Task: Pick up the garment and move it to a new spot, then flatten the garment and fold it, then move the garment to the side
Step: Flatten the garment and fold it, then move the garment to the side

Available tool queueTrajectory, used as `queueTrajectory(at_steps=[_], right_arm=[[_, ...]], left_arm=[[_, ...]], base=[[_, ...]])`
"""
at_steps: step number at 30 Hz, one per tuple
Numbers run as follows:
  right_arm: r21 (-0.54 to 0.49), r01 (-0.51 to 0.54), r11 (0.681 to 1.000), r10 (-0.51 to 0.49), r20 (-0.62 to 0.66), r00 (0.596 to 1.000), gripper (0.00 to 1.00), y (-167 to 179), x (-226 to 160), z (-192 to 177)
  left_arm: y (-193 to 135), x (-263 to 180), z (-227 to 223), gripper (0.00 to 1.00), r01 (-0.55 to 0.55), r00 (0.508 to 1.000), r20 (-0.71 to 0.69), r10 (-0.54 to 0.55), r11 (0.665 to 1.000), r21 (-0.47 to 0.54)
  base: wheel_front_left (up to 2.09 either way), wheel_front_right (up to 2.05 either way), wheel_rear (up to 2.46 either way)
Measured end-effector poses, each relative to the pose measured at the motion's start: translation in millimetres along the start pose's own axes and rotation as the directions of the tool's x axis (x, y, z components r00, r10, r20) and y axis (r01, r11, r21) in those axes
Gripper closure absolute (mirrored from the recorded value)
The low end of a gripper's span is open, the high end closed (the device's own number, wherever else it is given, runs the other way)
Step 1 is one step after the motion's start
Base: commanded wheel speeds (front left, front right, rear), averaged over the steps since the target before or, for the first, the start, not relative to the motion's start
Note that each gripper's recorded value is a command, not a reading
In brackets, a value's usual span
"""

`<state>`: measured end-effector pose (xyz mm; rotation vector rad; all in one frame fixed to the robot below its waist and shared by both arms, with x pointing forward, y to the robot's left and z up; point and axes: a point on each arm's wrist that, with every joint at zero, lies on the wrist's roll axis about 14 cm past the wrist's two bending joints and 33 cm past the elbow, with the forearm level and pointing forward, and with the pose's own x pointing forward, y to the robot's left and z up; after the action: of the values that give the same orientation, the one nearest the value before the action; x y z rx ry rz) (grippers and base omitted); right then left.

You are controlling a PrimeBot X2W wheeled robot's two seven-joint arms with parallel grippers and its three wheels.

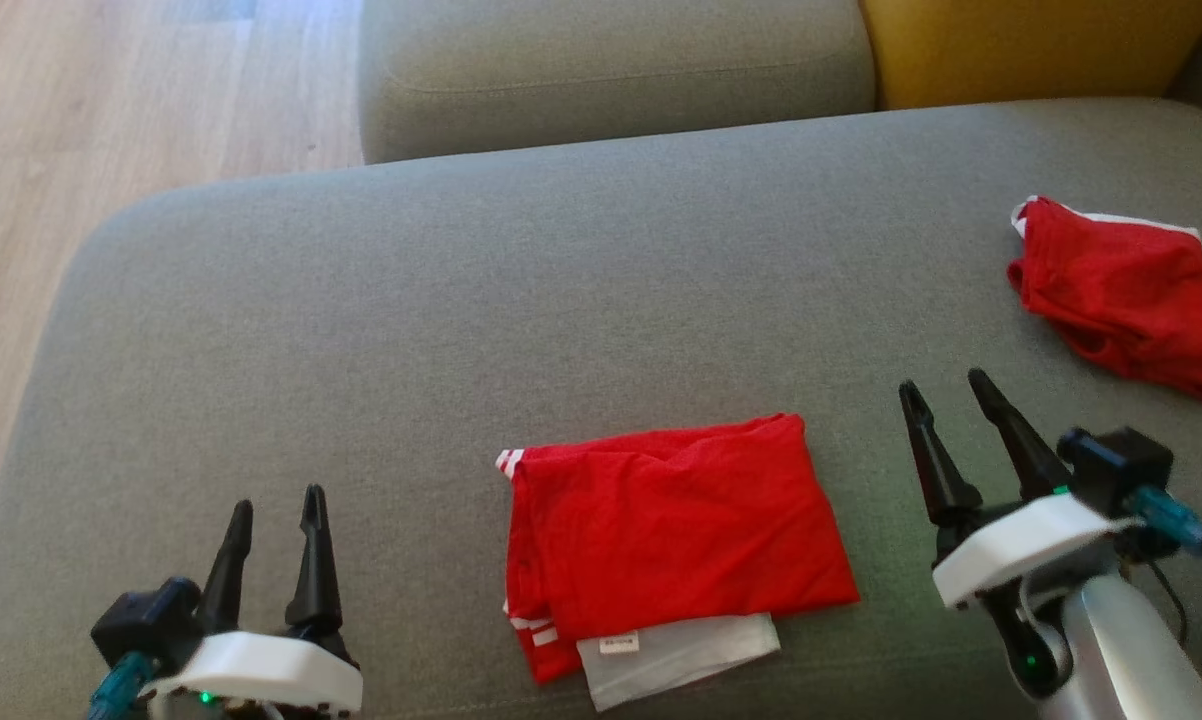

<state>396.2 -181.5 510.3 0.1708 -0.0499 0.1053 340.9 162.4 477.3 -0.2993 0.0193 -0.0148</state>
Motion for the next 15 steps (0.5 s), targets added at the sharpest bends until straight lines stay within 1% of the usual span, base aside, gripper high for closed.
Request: queueTrajectory(at_steps=[4,7,15], right_arm=[[0.003,0.059,0.998,-0.059,0.003,0.998,0.00,-10.8,-11.8,-4.0],[-0.015,0.056,0.998,-0.056,0.013,0.998,0.00,-7.5,-14.2,-2.4],[-0.014,0.054,0.998,-0.054,0.032,0.998,0.00,-2.5,-11.7,1.8]], left_arm=[[-2.7,2.8,1.1,0.00,0.012,1.000,0.003,-0.012,1.000,0.022],[-6.4,4.7,10.0,0.00,0.028,0.999,0.030,-0.030,0.997,0.070],[-6.4,3.5,14.1,0.00,0.023,0.999,0.044,-0.026,0.997,0.070]], base=[[0.00,0.00,0.00],[0.00,0.00,0.00],[0.00,0.00,0.00]])
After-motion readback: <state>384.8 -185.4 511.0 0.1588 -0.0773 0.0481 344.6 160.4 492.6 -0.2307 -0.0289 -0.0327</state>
